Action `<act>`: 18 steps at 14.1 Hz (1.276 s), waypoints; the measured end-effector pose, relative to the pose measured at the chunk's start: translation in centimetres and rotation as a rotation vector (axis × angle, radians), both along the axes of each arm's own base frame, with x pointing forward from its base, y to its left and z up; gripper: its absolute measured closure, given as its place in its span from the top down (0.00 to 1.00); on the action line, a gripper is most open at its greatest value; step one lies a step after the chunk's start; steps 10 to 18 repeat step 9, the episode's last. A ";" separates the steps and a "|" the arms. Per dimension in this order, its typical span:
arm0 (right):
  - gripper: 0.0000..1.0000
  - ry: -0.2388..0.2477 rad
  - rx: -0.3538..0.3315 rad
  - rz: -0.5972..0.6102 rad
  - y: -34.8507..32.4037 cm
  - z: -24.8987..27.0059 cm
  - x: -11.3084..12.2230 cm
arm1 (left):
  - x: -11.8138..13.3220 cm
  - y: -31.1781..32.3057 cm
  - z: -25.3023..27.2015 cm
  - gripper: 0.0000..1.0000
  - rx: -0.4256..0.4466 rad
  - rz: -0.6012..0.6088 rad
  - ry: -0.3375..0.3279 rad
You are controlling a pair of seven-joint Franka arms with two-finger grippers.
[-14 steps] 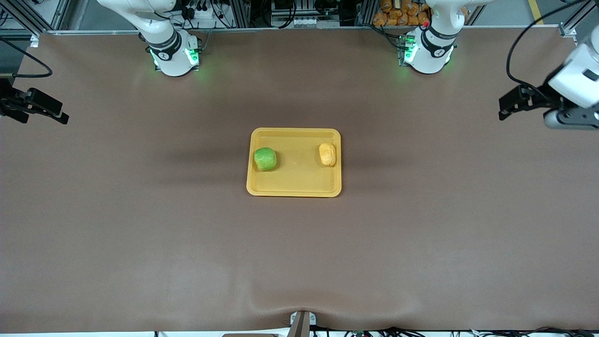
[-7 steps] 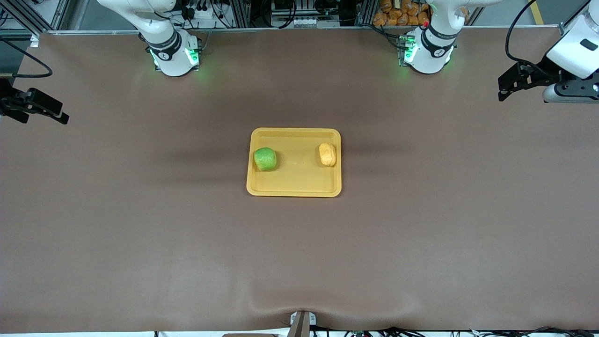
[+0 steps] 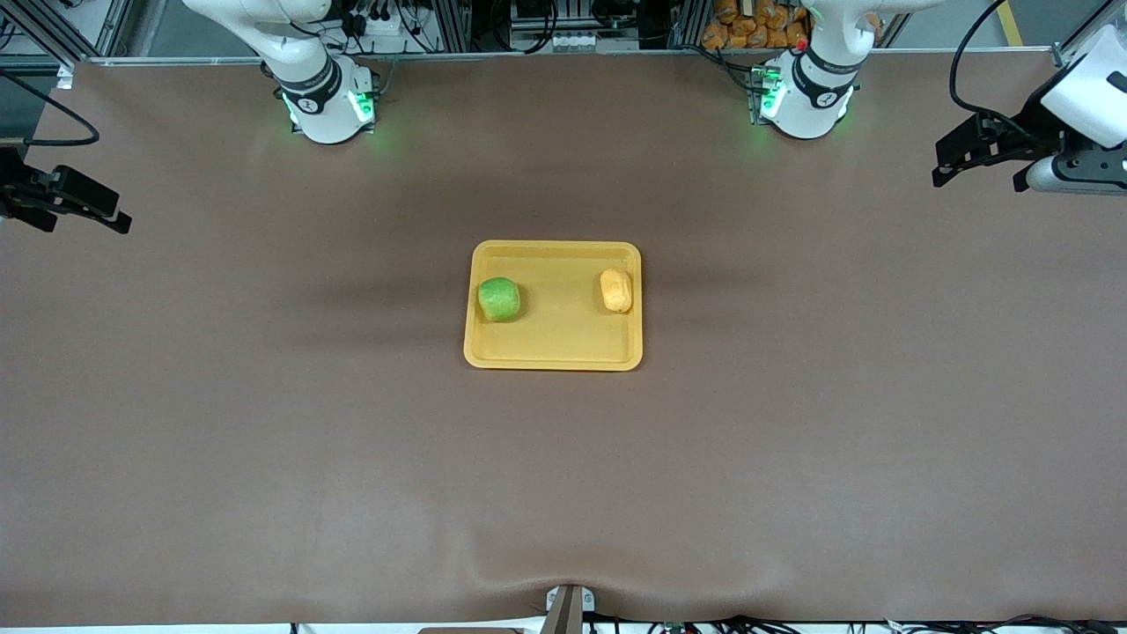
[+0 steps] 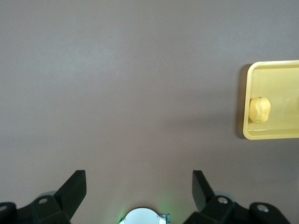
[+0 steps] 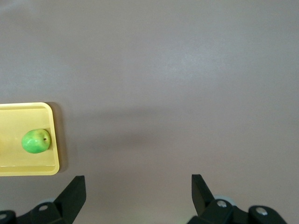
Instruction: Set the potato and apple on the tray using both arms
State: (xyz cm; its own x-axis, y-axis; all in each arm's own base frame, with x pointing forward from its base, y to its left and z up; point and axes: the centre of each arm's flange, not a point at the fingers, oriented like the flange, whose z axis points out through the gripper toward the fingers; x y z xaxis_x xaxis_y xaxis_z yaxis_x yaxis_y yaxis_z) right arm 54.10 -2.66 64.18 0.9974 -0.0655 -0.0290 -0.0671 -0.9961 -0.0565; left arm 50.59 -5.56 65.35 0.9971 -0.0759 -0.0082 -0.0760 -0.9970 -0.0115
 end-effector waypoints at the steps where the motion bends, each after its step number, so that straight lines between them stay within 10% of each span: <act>1: 1.00 0.000 0.000 0.000 0.0 0.0 0.0 | 0.0 0.0 0.0 1.00 0.000 0.001 0.006; 18: 1.00 0.000 0.000 0.000 0.0 0.0 0.0 | 0.0 0.6 -0.2 1.00 0.026 0.008 0.023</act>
